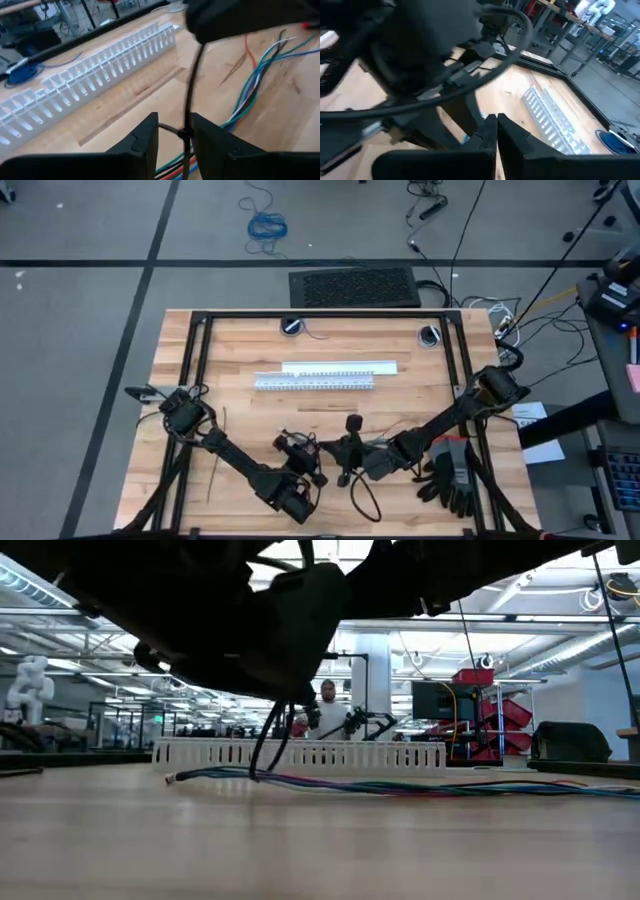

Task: Ziptie cables
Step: Assemble the cable wires with the together using a zip tie

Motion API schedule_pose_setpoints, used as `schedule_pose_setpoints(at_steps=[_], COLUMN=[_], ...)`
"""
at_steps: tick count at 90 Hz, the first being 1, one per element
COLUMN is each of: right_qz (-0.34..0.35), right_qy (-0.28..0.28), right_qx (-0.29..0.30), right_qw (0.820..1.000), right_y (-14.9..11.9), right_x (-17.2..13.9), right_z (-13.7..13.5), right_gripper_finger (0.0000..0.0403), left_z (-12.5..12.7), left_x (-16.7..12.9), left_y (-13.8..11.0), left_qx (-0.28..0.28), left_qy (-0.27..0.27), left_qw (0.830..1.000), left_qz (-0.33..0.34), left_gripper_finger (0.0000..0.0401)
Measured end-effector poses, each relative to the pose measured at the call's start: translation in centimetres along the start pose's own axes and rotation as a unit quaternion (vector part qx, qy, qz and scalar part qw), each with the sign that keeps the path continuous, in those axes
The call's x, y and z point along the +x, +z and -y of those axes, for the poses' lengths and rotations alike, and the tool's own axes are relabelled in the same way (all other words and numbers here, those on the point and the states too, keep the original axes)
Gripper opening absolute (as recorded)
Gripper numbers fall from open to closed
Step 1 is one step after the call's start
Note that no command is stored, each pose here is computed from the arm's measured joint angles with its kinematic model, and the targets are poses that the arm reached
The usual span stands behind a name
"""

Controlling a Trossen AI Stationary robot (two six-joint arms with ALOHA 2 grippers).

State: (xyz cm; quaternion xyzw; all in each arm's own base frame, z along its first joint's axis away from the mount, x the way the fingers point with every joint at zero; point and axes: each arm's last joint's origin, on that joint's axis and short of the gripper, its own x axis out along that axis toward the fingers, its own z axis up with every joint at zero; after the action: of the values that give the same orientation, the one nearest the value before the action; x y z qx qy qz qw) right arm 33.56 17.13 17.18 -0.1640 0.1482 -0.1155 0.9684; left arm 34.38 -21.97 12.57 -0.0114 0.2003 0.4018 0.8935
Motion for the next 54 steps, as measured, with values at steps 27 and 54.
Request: schedule_pose_setpoints(at_steps=[27,54], right_qz=[-0.002,-0.004], right_qy=[0.000,-0.015], right_qx=[-0.001,-0.022], right_qw=[1.000,1.000], right_y=[-0.05,-0.07], right_x=[0.00,0.00], right_z=[0.00,0.09], right_gripper_finger=[0.0000,0.0000], left_z=[0.03,0.07], left_x=[-0.29,-0.42], left_y=[-0.05,-0.13], left_qx=[-0.009,-0.010], left_qy=[0.000,-0.004], left_qw=[1.000,1.000], left_qz=[0.011,0.005], left_gripper_finger=[0.0046,0.0017])
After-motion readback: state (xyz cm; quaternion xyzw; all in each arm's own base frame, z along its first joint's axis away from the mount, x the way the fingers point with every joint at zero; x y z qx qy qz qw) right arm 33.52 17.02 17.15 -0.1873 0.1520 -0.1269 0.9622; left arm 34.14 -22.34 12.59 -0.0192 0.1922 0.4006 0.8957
